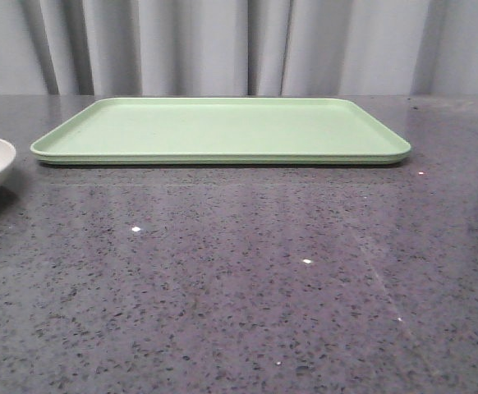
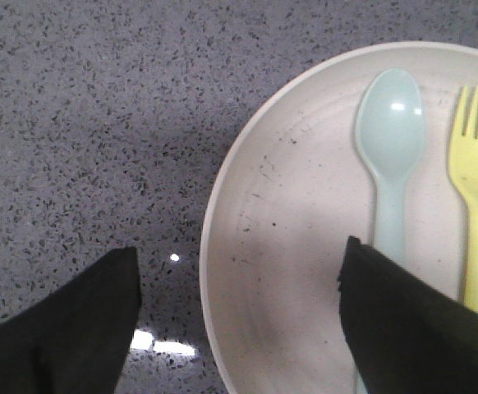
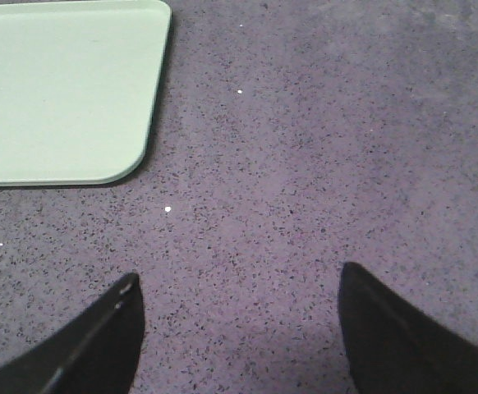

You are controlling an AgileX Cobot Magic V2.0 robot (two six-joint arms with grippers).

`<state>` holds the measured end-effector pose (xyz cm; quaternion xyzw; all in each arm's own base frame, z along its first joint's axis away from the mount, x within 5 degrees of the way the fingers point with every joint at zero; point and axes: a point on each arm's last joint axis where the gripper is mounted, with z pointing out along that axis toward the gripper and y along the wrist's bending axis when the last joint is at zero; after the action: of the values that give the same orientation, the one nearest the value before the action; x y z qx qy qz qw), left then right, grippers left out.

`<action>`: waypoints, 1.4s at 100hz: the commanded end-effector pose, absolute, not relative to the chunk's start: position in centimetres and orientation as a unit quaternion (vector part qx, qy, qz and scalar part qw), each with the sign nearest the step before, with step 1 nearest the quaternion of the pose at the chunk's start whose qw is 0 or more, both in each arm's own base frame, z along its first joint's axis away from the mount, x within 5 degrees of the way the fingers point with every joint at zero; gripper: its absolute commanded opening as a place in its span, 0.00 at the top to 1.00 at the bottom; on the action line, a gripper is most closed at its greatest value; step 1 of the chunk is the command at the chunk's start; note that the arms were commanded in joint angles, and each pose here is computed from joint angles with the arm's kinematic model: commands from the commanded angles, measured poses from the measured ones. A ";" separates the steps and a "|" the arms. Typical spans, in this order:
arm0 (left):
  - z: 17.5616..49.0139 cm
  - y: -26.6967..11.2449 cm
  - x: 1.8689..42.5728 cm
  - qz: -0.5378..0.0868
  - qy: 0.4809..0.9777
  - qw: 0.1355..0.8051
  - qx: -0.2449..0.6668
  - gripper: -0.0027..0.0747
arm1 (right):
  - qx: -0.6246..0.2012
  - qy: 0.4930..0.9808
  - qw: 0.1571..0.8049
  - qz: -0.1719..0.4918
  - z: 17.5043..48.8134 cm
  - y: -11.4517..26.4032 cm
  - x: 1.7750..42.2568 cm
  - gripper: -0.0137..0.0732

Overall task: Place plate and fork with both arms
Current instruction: 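Lower the open left gripper and grasp the white plate's rim, then lift the plate with the left gripper and carry it over the tray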

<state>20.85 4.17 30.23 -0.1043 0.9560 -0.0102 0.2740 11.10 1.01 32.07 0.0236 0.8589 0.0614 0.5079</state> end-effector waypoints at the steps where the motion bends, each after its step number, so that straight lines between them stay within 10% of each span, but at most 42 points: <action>1: 31.3 4.5 21.8 -0.006 0.947 0.301 -0.108 0.33 | 0.022 0.836 0.544 0.061 33.6 1.0 11.5 0.26; 54: 27.7 5.2 24.3 -0.005 0.968 0.228 -0.108 0.34 | 0.022 0.819 0.570 0.064 34.1 1.0 11.7 0.26; 94: 27.7 5.2 24.2 -0.006 0.969 0.223 -0.108 0.99 | 0.022 0.825 0.561 0.063 33.9 1.0 11.7 0.26; 140: 29.1 4.3 23.7 -0.047 0.974 0.203 -0.094 0.99 | 0.022 0.827 0.559 0.063 33.9 1.0 11.6 0.26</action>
<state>23.68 4.66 26.86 -0.1055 0.9801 -0.0347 0.1645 11.22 1.03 32.31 0.0236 0.8511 0.0632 0.5207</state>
